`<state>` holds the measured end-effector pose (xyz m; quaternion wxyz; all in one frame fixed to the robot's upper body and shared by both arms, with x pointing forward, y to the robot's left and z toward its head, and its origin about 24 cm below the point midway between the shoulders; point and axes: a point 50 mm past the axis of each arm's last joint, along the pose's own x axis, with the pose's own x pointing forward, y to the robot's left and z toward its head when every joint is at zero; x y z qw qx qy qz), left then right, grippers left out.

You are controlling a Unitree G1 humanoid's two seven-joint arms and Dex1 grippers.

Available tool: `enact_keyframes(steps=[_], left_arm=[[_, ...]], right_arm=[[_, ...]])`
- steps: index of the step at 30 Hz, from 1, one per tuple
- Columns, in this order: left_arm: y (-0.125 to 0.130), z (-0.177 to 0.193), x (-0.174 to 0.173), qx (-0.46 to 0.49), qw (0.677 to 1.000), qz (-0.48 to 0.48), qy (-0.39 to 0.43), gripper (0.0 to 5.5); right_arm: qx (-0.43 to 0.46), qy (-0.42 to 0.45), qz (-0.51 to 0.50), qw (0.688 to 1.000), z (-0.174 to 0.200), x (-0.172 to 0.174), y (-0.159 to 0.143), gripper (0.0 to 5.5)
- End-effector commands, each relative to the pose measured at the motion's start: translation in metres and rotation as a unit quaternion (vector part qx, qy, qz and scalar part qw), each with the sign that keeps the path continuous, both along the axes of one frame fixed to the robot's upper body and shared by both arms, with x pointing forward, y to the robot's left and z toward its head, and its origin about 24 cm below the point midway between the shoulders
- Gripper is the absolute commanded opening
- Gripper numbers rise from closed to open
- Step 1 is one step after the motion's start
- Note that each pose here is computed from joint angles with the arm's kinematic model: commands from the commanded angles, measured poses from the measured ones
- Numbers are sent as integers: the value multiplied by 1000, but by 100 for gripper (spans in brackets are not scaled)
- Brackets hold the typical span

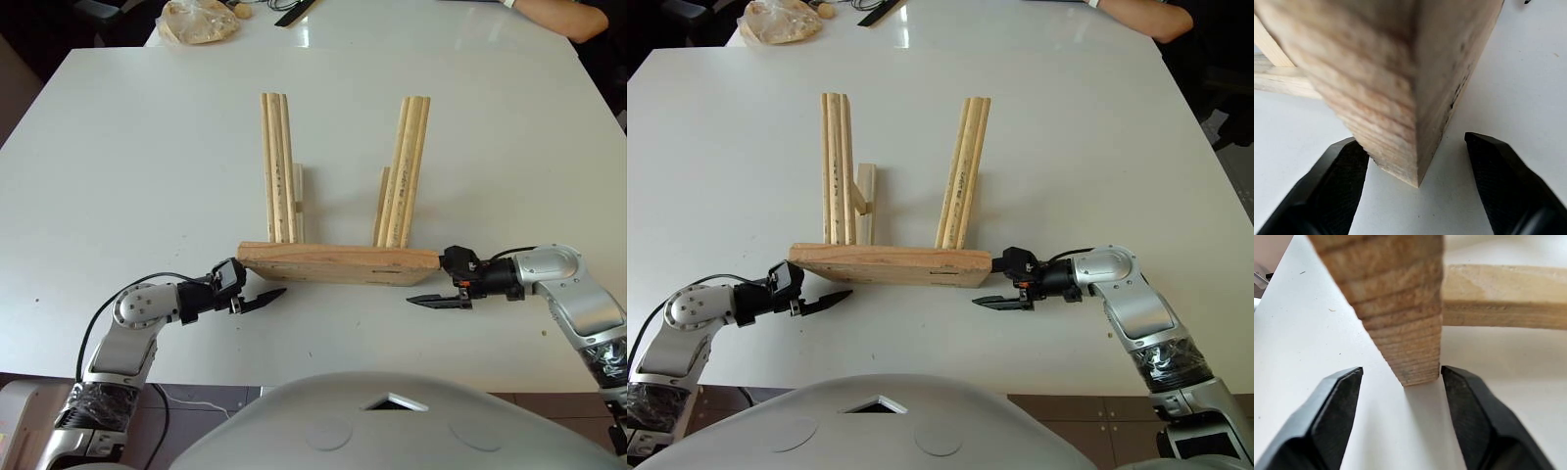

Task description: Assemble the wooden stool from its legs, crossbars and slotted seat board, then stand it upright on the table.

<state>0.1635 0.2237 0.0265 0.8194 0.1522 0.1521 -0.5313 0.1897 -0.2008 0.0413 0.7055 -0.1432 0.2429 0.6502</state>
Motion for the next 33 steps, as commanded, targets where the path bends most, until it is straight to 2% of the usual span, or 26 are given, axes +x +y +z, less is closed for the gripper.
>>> enact_keyframes(steps=[1, 6, 8, 14, 19, 22, 25, 29, 33], left_arm=[[6, 0, -1, 9, 1000, -9, 17, 271], [7, 1, 0, 11, 1000, -16, 24, 188], [7, 1, 0, 11, 999, -19, 25, 167], [6, 3, -1, -3, 999, -22, 32, 166], [-4, 23, 2, -35, 999, 4, 16, 165], [-9, 45, 1, -40, 999, 30, 5, 165], [-19, 84, -4, -84, 996, 27, -11, 165], [-24, 150, -7, -122, 992, -14, -19, 165], [-26, 189, -7, -132, 990, -57, 3, 165]], right_arm=[[0, -17, 3, 1000, 1, 7, 3, 233], [6, -18, 0, 1000, -1, 8, 7, 151], [7, -16, 0, 1000, -2, 7, 8, 139], [19, 5, -26, 999, 1, 6, 5, 139], [69, 18, -78, 994, 25, 4, 4, 139], [85, -5, -109, 990, 47, 5, 3, 139], [92, 9, -115, 989, 75, -6, 3, 139], [137, 92, -83, 983, 121, -22, 3, 140], [208, 172, -46, 962, 156, -33, 9, 140]])
